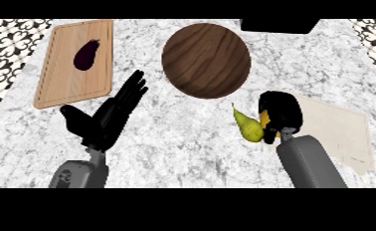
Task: Pick the lemon from the placemat and place it in the bowl
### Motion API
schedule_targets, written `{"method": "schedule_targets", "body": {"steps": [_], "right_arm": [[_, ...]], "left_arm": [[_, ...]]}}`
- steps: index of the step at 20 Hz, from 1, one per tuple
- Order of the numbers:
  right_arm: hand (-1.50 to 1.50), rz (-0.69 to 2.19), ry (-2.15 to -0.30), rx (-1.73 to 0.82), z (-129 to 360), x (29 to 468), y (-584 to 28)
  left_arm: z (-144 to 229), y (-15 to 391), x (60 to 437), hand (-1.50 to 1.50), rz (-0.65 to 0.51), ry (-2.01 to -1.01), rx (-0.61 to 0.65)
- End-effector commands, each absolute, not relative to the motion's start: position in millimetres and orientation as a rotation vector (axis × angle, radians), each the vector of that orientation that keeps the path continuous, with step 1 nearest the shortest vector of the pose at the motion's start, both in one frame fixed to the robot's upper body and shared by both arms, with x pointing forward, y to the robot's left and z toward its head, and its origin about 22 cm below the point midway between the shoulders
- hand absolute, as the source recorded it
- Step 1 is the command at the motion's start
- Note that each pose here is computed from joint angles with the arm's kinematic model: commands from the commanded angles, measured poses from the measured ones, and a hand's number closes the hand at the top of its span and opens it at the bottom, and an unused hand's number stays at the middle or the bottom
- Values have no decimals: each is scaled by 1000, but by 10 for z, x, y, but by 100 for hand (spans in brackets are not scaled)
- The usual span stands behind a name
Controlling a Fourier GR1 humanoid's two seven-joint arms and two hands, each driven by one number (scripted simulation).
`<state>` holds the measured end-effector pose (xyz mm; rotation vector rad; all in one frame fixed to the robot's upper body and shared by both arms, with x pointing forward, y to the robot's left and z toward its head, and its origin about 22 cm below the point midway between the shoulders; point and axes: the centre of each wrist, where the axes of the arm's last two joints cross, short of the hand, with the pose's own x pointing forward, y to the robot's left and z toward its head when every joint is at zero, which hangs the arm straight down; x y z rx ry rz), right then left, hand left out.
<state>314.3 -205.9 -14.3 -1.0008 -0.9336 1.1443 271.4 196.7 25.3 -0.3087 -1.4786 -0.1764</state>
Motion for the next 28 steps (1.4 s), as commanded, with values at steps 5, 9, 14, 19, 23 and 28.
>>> {"method": "schedule_targets", "body": {"steps": [5, 9, 14, 19, 23, 28], "right_arm": [[150, 940, -954, -1163, 466, 3312, -846], [150, 809, -1025, -1263, 927, 3324, -433], [150, 701, -1101, -1412, 1510, 3268, 6], [150, 638, -1102, -1461, 1885, 3293, 226], [150, 583, -1129, -1467, 2067, 3345, 341], [150, 545, -1128, -1493, 2188, 3517, 384]], "left_arm": [[284, 1747, 2765, 0, -243, -1457, -379], [296, 1698, 2790, 0, -264, -1473, -381], [349, 1603, 2851, 0, -266, -1473, -406], [303, 1580, 2844, 0, -266, -1461, -391], [317, 1703, 2855, 0, -248, -1451, -377], [175, 1699, 2821, 0, -228, -1464, -359]]}}
